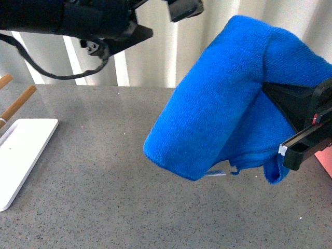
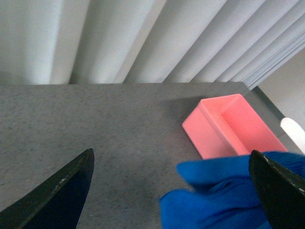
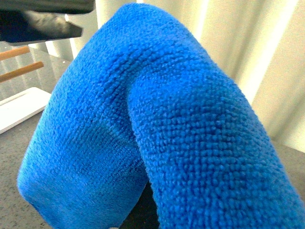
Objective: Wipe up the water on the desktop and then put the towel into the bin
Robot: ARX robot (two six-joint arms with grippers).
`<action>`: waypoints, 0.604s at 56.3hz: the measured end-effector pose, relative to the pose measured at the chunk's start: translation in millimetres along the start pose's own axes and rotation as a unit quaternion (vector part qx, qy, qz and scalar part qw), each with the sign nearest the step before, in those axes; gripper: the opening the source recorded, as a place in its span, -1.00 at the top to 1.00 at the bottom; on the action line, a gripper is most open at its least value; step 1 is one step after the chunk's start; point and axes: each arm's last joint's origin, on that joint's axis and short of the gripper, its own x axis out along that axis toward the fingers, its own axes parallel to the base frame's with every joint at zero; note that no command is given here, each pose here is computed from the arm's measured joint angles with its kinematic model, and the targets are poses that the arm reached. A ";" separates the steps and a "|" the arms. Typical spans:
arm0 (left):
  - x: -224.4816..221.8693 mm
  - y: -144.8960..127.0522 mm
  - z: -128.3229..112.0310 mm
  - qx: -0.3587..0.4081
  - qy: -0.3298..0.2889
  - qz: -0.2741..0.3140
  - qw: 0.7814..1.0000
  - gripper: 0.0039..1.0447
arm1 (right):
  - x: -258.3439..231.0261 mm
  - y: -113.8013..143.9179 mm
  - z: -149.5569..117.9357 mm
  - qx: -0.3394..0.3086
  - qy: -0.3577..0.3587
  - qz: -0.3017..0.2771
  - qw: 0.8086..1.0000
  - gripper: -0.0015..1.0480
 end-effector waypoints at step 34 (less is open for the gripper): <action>-98.2 62.7 -8.0 0.060 -0.056 0.118 0.990 -0.75 | -16.3 -28.7 -9.3 0.015 0.009 -0.056 0.998 0.93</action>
